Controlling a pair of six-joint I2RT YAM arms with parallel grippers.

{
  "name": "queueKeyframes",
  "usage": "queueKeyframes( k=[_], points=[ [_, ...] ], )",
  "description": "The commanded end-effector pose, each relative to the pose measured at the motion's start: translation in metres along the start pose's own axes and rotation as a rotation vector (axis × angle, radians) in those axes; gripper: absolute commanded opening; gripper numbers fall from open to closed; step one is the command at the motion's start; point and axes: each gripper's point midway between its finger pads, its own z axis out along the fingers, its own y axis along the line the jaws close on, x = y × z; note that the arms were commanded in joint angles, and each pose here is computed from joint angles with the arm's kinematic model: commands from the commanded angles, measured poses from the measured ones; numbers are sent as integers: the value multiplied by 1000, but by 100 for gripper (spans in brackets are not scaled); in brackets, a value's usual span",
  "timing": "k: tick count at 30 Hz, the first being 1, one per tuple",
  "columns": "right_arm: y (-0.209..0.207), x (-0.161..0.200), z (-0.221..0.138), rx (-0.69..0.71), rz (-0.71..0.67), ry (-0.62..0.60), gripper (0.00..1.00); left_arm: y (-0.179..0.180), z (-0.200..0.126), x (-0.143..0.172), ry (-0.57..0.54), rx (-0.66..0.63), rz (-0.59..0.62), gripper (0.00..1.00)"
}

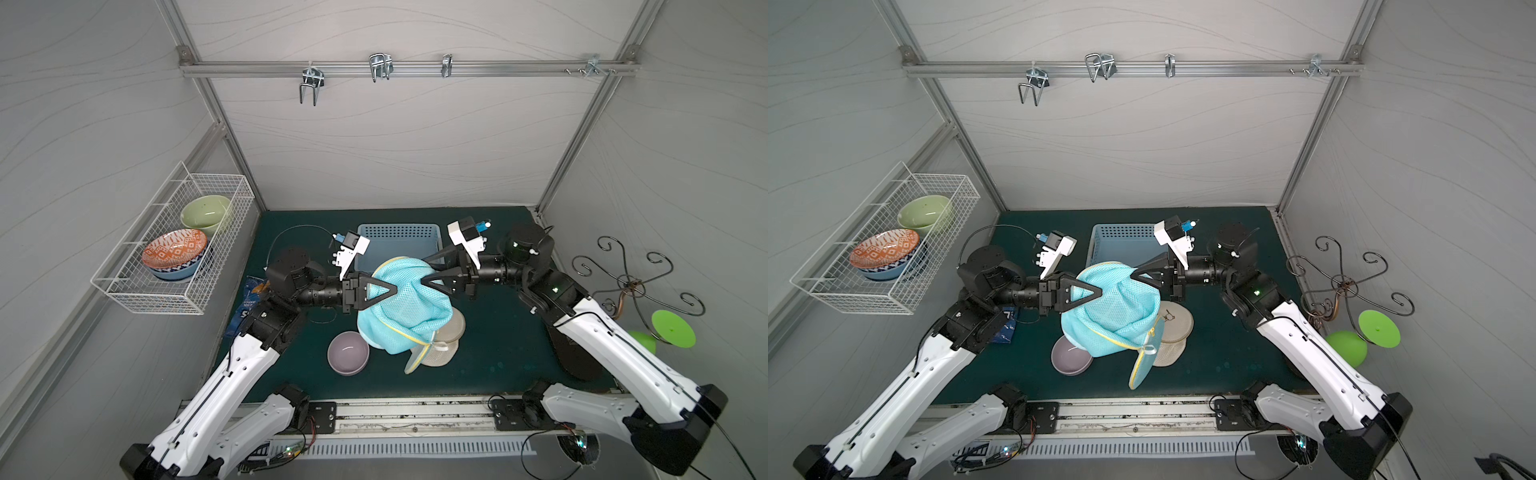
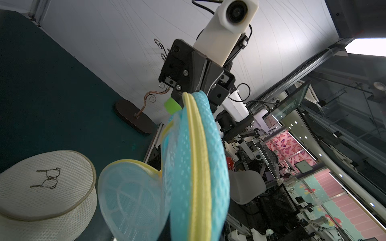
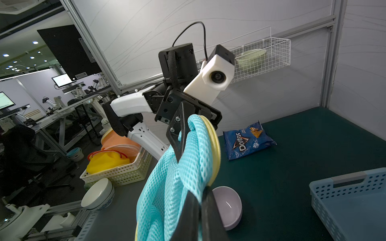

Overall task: Turn the laundry bag inside out
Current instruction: Turn over the laundry bag.

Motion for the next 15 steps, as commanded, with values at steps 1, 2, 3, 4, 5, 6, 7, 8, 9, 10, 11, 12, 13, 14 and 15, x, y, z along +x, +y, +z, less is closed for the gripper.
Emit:
queueKeyframes(
  k=[1,2,3,4,5,6,7,8,9,10,11,12,13,14,15],
  points=[
    [85,-43,-17,-266,-224,-61,0,37,-2,-33,-148,-66,-19,23],
    [87,-47,-18,-264,-235,-73,0,46,-3,-34,-164,-80,-48,27],
    [88,-50,-19,-250,-241,-85,0,54,-4,-32,-171,-83,-72,30],
    [86,-51,-20,-234,-241,-90,0,61,-3,-31,-177,-80,-96,32],
    [85,-52,-20,-221,-240,-91,0,68,-3,-28,-182,-86,-122,32],
    [80,-53,-20,-191,-229,-102,0,72,-2,-26,-184,-80,-144,32],
    [73,-54,-19,-150,-222,-109,0,73,-1,-24,-188,-61,-161,33],
    [70,-53,-20,-121,-220,-110,0,73,-1,-22,-191,-53,-172,34],
    [66,-53,-20,-90,-220,-118,0,74,-1,-19,-192,-51,-182,35],
    [59,-54,-21,-43,-217,-133,0,74,-1,-18,-197,-41,-188,32],
    [56,-55,-23,-29,-224,-144,0,76,-1,-16,-202,-45,-192,22],
    [54,-57,-24,-15,-221,-157,0,80,-1,-12,-204,-63,-194,11],
    [49,-59,-25,17,-218,-167,0,84,-2,-8,-202,-79,-194,6],
    [46,-60,-27,59,-232,-163,0,86,-2,-4,-196,-78,-197,7],
    [44,-59,-29,97,-242,-152,0,85,-3,-2,-196,-70,-201,10]
  ],
)
